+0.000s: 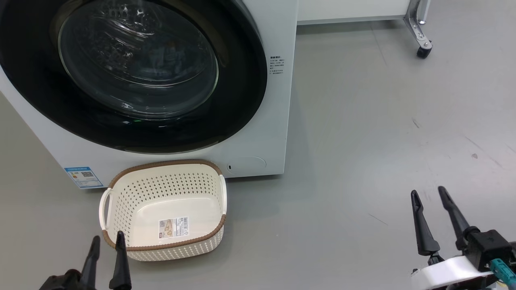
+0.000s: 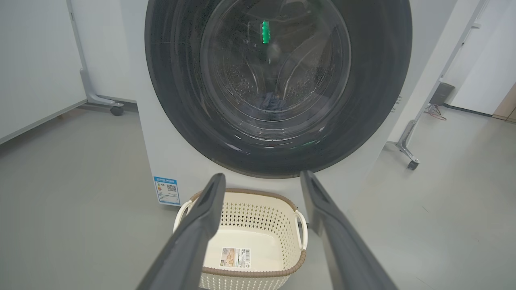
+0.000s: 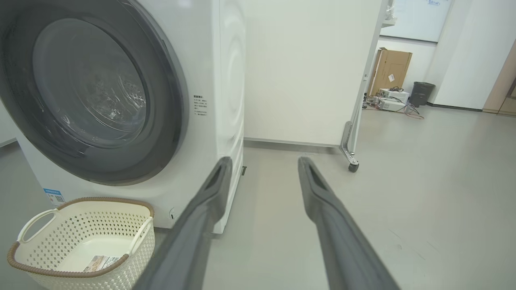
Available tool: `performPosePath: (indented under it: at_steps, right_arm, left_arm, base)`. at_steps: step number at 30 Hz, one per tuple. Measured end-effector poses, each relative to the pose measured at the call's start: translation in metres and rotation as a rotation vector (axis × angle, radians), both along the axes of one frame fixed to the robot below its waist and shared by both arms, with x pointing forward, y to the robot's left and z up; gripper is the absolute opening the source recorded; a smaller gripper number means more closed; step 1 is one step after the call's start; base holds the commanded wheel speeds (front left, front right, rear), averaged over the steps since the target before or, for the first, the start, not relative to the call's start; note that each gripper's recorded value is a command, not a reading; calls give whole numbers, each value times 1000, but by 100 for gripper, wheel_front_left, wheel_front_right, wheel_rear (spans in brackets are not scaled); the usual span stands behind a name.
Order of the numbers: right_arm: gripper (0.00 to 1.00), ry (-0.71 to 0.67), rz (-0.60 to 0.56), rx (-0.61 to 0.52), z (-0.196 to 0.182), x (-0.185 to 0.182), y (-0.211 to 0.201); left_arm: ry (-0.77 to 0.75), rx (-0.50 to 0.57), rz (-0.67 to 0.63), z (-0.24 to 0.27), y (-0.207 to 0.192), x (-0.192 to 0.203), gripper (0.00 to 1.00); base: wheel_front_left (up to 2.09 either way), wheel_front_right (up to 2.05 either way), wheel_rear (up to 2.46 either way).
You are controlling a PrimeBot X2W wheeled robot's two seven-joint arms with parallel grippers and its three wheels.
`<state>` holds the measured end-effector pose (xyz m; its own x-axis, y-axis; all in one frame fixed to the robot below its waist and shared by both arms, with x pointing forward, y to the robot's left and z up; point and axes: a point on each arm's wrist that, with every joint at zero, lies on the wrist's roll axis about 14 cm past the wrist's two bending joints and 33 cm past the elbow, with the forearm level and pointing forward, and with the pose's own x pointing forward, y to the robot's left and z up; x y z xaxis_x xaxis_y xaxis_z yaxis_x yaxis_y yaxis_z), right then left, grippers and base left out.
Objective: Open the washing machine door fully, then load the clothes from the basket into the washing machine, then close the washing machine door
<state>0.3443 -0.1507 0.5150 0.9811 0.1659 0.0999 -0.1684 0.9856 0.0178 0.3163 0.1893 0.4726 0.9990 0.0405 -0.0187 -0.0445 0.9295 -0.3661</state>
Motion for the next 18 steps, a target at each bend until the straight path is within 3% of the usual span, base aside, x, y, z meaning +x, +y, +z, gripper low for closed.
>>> performPosePath:
  at_steps: [10,18]
  right_arm:
    - [0,75,-5,58,-21,-8,6]
    - [0,107,-24,200,-23,-12,4]
  left_arm:
    - [62,-59,5,-18,-6,-4,0]
    - [78,-189,31,-21,-4,-3,0]
  base:
    - [0,0,0]
    - [0,0,0]
